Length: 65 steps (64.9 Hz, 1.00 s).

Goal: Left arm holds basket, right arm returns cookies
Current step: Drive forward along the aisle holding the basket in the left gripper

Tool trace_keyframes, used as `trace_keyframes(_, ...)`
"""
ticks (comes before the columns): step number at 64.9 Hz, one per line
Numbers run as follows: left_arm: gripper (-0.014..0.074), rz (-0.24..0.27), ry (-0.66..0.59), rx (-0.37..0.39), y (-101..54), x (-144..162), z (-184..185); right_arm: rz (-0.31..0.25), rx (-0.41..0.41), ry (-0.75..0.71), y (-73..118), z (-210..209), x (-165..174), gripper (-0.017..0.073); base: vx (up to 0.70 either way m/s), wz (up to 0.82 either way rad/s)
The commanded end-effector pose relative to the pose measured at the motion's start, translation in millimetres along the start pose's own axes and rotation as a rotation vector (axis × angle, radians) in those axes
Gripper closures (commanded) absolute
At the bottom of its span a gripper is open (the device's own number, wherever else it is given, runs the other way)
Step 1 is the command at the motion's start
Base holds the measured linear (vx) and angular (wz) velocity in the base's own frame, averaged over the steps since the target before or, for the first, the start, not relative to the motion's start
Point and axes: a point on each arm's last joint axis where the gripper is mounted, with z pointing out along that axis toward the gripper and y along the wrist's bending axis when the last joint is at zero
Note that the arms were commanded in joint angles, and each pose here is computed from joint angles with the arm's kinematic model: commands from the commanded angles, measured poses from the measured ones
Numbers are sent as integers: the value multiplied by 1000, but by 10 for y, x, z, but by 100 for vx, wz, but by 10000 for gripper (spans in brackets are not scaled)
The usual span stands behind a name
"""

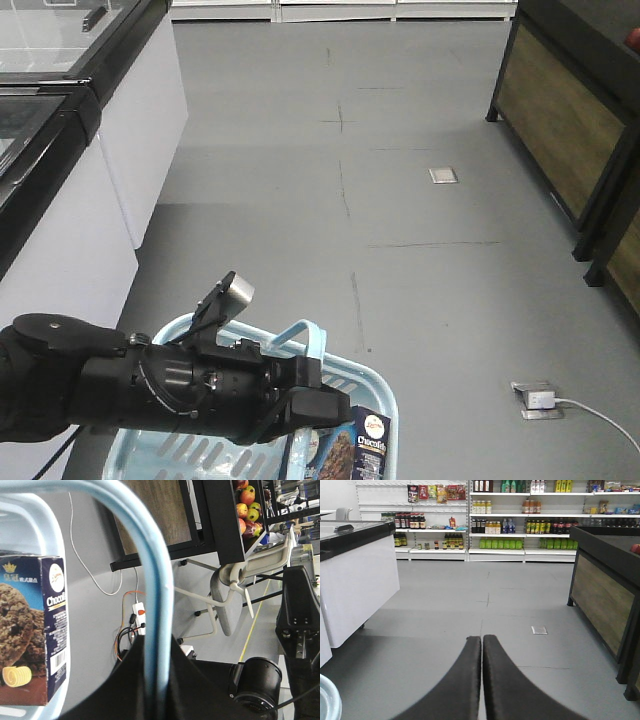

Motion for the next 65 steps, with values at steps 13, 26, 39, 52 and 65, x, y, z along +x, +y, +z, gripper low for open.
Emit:
trace_keyframes(13,601,-17,-37,118,-226,-58,-74,-4,4,-79,-2,-8,-63,567,5,-9)
trace_keyframes(26,601,-17,-37,118,-226,-58,-74,-4,4,-79,-2,-8,-63,567,9,-5)
trace_keyframes(39,601,-17,-37,118,-226,-58,-74,-4,4,-79,-2,-8,-63,567,12,-7)
trace_keyframes(52,601,-17,-37,118,-226,-58,-74,-4,4,-79,-2,-8,-63,567,17,-8)
trace_keyframes(65,601,-17,-37,119,-227,-57,-74,-4,4,-79,-2,-8,-63,567,23,2)
